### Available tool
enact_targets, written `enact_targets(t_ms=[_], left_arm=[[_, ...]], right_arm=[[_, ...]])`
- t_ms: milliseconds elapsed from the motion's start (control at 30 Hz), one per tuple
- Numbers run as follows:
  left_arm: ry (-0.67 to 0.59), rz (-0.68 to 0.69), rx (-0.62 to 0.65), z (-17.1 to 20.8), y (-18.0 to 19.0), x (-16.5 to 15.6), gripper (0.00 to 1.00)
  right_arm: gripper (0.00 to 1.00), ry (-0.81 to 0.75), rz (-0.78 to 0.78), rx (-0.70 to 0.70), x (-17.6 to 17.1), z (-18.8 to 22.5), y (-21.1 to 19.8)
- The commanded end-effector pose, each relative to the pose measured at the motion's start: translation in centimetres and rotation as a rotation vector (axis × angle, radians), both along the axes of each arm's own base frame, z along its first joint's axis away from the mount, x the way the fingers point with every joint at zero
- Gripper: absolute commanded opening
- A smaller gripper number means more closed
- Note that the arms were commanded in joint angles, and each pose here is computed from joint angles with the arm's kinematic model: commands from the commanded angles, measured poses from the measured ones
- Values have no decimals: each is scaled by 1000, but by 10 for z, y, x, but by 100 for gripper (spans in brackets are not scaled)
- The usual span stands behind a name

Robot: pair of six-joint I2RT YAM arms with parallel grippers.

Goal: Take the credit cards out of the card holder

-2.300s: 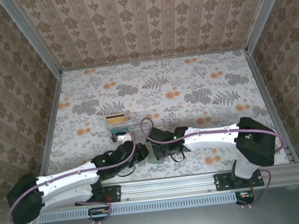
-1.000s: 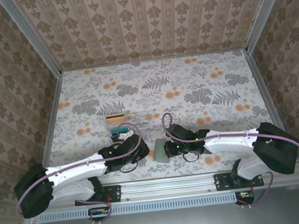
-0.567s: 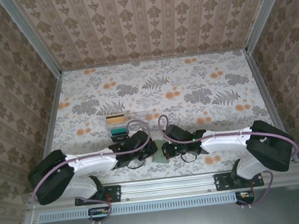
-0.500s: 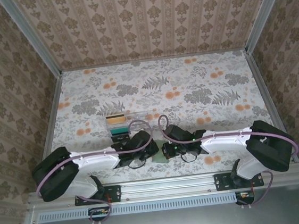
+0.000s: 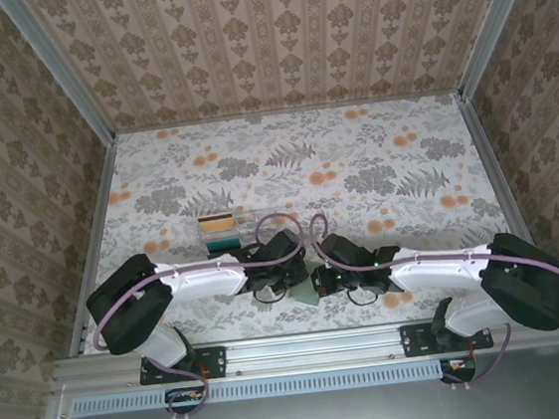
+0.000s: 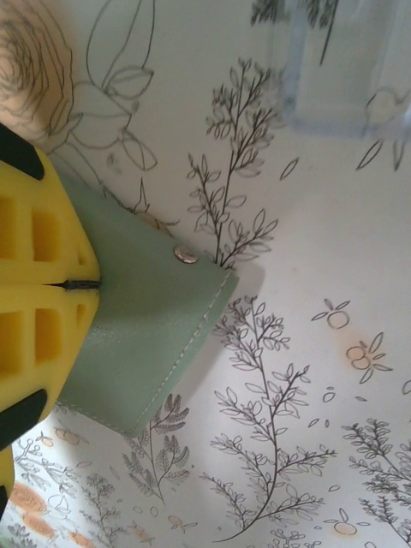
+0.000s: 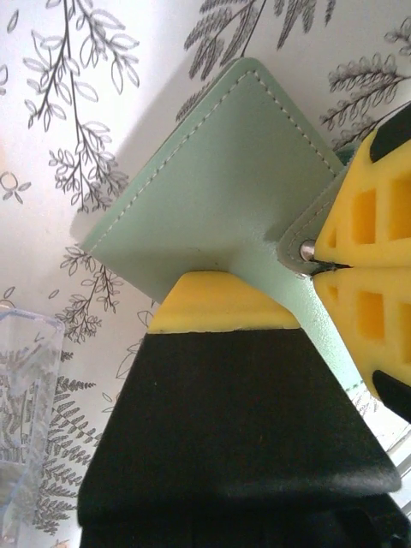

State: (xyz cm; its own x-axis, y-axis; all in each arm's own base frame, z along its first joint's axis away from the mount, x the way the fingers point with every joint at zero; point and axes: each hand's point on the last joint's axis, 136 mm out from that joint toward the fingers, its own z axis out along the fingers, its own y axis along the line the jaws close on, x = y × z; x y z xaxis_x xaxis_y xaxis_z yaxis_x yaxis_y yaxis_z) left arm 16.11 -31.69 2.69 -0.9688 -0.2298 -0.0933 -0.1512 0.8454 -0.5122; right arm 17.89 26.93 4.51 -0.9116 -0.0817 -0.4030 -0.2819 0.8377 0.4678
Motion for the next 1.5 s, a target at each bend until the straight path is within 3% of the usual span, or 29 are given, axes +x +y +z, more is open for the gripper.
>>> enact_targets(t_ms=[0, 267, 433, 567, 667, 800, 1000, 1167, 1467], left_arm=[[191, 12, 296, -63, 66, -42, 0], [193, 10, 302, -67, 66, -42, 0], [56, -6, 233, -28, 50, -21, 0], [-116, 13, 135, 32, 44, 4, 33], [-208, 33, 101, 69, 53, 16, 47], [-296, 67, 54, 100, 70, 23, 55], [-363, 137, 2, 113, 98, 25, 73], [-360, 137, -18, 110, 101, 20, 74], [-345, 76, -18, 101, 92, 17, 71]], right_arm=[[0, -6, -41, 23, -1, 6, -11], [0, -8, -108, 12, -3, 6, -44], [0, -30, -102, 17, -2, 22, -48], [0, -56, -60, 47, 1, 45, -38], [0, -56, -15, 88, 3, 61, -23], [0, -51, 53, 127, 4, 79, 1], [0, -56, 147, 162, 2, 100, 34], [0, -73, 115, 127, 7, 95, 26], [0, -47, -31, -35, 7, 45, -38]])
